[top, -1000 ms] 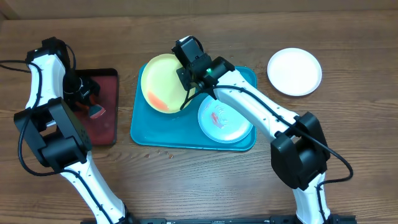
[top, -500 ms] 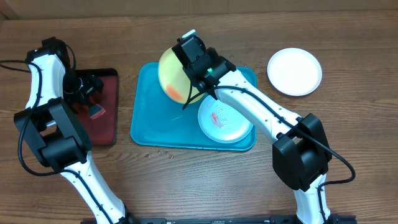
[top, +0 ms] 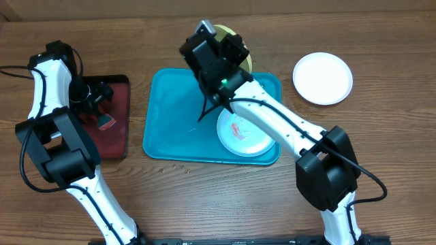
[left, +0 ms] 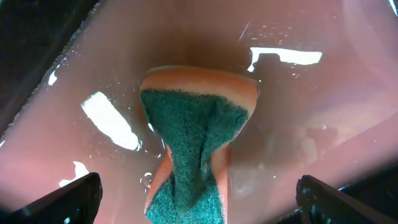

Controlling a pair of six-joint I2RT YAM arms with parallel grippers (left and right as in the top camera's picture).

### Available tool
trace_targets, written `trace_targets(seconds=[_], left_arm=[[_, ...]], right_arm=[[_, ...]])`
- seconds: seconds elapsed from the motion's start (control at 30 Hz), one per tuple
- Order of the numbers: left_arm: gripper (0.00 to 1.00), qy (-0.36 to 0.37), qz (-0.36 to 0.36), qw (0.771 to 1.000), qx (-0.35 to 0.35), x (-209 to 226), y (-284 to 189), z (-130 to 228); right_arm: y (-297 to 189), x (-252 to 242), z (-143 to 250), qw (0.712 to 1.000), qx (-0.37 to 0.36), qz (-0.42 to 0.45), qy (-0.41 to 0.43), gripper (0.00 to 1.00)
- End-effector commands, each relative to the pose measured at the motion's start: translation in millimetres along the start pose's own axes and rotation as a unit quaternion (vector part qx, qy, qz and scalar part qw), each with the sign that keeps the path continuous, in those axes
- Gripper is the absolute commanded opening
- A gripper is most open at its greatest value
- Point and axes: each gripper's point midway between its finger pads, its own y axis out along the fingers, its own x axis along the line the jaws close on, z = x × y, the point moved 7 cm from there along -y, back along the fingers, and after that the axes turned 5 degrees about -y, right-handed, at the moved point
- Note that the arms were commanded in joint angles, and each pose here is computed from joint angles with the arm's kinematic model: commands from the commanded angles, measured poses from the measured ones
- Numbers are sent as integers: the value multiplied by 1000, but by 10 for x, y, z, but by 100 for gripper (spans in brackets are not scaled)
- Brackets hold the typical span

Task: Clean dirty plates on tray and stack at the side
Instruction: 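Lift the yellow plate with the right gripper and stack it on the white plate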

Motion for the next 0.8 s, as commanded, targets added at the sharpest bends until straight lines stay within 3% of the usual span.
trace_targets(seconds=[0.0, 0.23, 0.33, 0.4, 0.47, 0.53, 0.63, 0.77], left_arm=[[100, 1, 2, 1000, 3, 12, 9, 2], [100, 1, 2, 1000, 3, 12, 9, 2], [100, 1, 2, 1000, 3, 12, 9, 2], [100, 1, 2, 1000, 3, 12, 9, 2], [100, 1, 2, 1000, 3, 13, 9, 3], [100, 1, 2, 1000, 3, 12, 9, 2], [100, 1, 2, 1000, 3, 12, 9, 2], [100, 1, 2, 1000, 3, 12, 9, 2]], right_arm=[[-355, -288, -149, 997, -9, 57, -45, 4], [-645, -380, -337, 993, -22, 115, -22, 4], [-667, -331, -352, 992, -41, 101, 69, 4], [-560, -109, -292, 994, -58, 22, 91, 4], [-400, 234, -168, 989, -70, -130, 22, 4], [-282, 282, -34, 984, -48, -172, 21, 4], [-156, -108, 128, 983, 11, -95, 158, 4], [-83, -631, 274, 961, 11, -121, 250, 4]])
